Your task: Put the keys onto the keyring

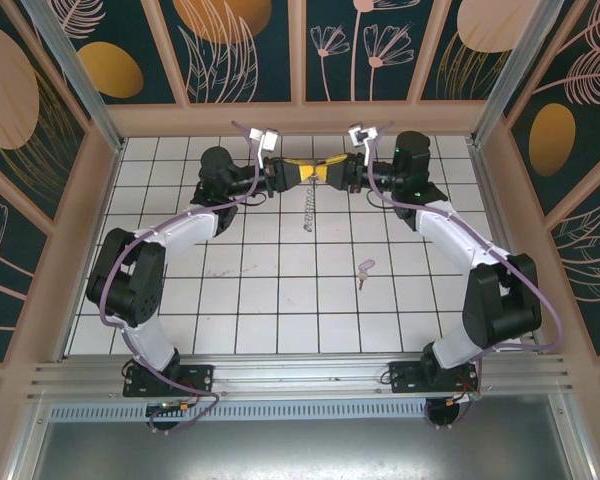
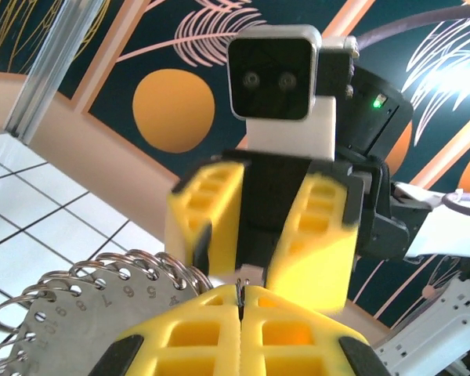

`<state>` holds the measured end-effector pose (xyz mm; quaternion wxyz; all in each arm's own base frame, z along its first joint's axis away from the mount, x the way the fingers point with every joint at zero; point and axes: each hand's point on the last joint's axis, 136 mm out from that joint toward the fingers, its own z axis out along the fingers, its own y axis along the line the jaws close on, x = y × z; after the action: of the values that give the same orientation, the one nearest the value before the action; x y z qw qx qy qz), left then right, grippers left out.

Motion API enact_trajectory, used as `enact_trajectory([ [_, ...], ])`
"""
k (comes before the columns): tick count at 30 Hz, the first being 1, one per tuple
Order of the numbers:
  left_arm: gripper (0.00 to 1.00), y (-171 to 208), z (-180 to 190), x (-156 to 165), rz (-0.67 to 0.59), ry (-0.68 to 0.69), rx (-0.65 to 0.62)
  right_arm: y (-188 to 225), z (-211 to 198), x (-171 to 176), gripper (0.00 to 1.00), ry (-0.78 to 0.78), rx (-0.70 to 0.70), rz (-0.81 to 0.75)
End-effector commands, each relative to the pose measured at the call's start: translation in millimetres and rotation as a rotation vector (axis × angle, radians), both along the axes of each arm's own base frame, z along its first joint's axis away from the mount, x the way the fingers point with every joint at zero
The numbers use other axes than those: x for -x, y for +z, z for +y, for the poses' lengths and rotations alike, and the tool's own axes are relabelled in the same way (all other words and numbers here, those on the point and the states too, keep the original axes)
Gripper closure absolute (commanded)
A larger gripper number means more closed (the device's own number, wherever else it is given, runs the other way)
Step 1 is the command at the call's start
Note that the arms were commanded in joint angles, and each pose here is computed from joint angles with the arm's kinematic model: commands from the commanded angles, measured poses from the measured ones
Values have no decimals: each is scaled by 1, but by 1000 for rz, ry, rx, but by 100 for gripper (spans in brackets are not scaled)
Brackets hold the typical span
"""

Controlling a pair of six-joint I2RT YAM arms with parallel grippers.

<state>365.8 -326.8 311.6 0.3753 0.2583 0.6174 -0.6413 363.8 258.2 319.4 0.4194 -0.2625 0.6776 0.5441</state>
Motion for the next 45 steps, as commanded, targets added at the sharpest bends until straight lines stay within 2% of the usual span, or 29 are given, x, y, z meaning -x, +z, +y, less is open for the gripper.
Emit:
enact_trajectory([
  [1,100,20,1,4,-104,18,-15,25,-43,-10,54,-155,-62,-33],
  [5,100,32,2,7,-171,23,-54,25,-59,-11,53,-215,-82,-6],
  [13,100,40,7,1,-321,94,-195,25,-47,4,53,-128,-93,0],
  [27,100,76,19,18,-543,156,-141,34,-19,38,56,-4,-94,-115],
  [45,100,75,2,19,-462,-6,-119,59,1,39,56,103,-74,-239],
])
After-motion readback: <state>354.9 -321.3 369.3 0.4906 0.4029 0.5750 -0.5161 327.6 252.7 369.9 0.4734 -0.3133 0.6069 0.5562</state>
